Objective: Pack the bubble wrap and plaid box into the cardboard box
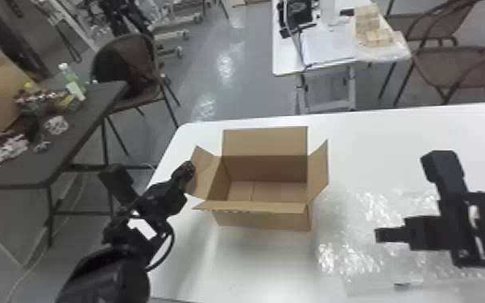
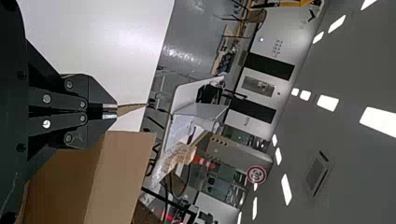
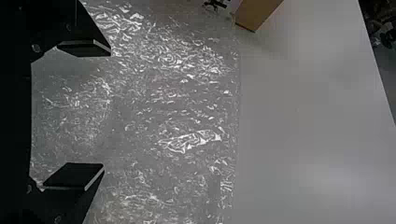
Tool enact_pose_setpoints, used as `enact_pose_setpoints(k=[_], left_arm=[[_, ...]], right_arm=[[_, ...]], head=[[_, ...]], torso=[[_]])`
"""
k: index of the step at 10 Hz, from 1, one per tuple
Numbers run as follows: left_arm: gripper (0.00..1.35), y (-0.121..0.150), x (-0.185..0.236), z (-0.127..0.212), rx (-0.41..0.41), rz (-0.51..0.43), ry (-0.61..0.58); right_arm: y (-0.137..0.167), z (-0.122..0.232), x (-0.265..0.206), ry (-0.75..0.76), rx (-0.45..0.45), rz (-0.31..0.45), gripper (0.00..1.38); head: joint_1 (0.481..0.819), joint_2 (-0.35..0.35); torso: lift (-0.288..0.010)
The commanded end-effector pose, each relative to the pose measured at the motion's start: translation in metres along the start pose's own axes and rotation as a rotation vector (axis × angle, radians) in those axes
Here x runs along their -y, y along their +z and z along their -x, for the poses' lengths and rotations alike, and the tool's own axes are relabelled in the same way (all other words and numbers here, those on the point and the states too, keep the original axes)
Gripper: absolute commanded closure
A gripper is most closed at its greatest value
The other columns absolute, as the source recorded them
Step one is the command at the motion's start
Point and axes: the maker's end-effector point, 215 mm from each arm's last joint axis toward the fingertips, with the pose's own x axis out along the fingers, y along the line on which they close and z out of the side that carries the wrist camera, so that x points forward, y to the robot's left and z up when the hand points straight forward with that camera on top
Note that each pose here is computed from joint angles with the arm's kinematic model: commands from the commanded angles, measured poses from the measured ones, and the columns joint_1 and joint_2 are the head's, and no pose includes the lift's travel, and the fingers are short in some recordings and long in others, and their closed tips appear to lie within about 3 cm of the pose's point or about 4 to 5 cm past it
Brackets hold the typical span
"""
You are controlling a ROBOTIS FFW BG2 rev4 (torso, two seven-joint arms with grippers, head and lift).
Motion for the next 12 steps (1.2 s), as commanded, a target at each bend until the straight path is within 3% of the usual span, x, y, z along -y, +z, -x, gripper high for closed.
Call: enact_pose_setpoints(k=[1,2,3,5,6,12], left_arm=[[1.21,-0.001,0.001,0.000,0.002,0.005,-0.002],[1.21,-0.002,0.001,0.000,0.000,0.005,-0.002],[1.21,-0.002,0.002,0.000,0.002,0.009,-0.003],[1.21,-0.003,0.002,0.001,0.003,0.011,-0.003],[1.21,-0.002,0.002,0.001,0.006,0.010,-0.003],[1.21,0.003,-0.004,0.003,0.025,0.004,0.012]], right_arm=[[-0.006,-0.001,0.001,0.006,-0.016,-0.006,0.63],[-0.007,-0.001,0.001,0.014,-0.018,-0.006,0.86],[-0.007,-0.001,0.002,0.016,-0.015,-0.005,0.98],[-0.006,0.002,0.007,0.011,-0.011,0.001,1.08],[-0.001,0.004,0.005,0.021,0.014,0.009,1.22],[0.075,0.050,-0.015,0.092,0.302,0.027,1.22]], head=[[0.695,0.346],[0.695,0.345],[0.695,0.346],[0.695,0.344],[0.695,0.341],[0.695,0.324]], torso=[[-0.119],[-0.119],[-0.119],[-0.119],[-0.119],[-0.119]])
